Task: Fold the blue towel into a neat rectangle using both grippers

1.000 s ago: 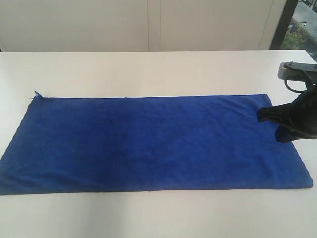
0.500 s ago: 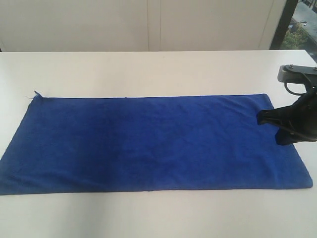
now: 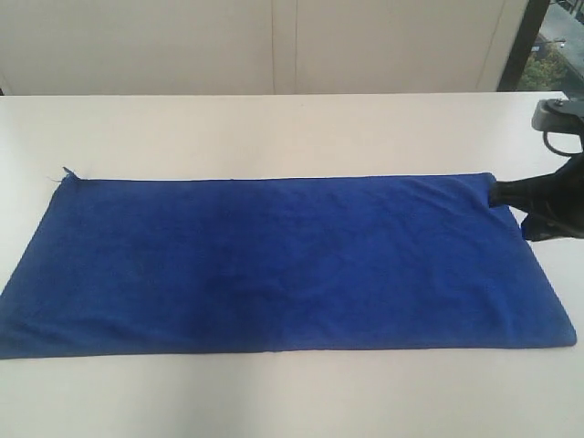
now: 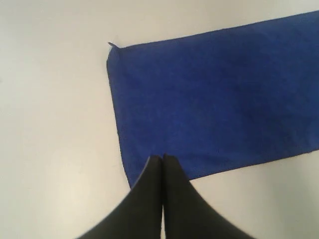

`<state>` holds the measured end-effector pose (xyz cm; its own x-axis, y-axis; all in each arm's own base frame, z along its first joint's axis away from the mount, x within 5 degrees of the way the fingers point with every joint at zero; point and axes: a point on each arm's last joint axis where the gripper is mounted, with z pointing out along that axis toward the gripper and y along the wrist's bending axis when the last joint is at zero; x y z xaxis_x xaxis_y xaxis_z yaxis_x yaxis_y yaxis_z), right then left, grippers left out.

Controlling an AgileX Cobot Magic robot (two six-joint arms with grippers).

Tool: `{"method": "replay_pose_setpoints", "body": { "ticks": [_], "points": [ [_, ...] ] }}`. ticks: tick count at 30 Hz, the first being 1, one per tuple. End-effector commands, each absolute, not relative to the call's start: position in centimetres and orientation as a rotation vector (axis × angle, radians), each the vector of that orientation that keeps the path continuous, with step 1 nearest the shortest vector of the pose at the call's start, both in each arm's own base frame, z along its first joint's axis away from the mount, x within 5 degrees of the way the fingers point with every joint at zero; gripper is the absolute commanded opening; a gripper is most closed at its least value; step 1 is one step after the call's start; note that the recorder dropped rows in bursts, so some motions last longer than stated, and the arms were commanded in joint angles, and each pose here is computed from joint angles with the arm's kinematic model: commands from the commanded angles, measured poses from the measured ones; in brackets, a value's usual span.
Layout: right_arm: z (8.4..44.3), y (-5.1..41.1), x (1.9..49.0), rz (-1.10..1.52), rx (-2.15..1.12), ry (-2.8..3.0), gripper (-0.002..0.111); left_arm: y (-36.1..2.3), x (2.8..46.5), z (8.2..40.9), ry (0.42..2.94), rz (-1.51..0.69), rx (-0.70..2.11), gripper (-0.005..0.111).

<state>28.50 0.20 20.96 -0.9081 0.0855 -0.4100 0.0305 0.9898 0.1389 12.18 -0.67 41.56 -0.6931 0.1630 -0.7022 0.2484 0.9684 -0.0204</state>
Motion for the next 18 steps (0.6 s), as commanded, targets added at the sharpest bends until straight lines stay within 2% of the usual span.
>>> {"method": "replay_pose_setpoints", "body": {
  "ticks": [1, 7, 12, 16, 18],
  "points": [
    [21.6, -0.7, 30.2, 0.157, 0.083, 2.664, 0.000, -1.1, 9.4, 42.4, 2.299, -0.124, 0.280, 0.000],
    [20.7, -1.6, 32.9, 0.148, 0.065, 2.721, 0.000, -1.2, 8.7, 42.6, 2.275, -0.111, 0.281, 0.000],
    [18.5, -2.2, 34.3, 0.124, 0.055, 2.774, 0.001, -1.2, 8.6, 42.6, 2.275, -0.110, 0.282, 0.000],
    [16.9, -2.4, 34.8, 0.090, 0.027, 2.803, 0.014, -1.2, 8.6, 42.6, 2.275, -0.110, 0.282, 0.000],
    [16.0, -2.5, 35.0, 0.068, -0.013, 2.819, 0.026, -1.2, 8.6, 42.6, 2.275, -0.110, 0.282, 0.000]
  ]
}}
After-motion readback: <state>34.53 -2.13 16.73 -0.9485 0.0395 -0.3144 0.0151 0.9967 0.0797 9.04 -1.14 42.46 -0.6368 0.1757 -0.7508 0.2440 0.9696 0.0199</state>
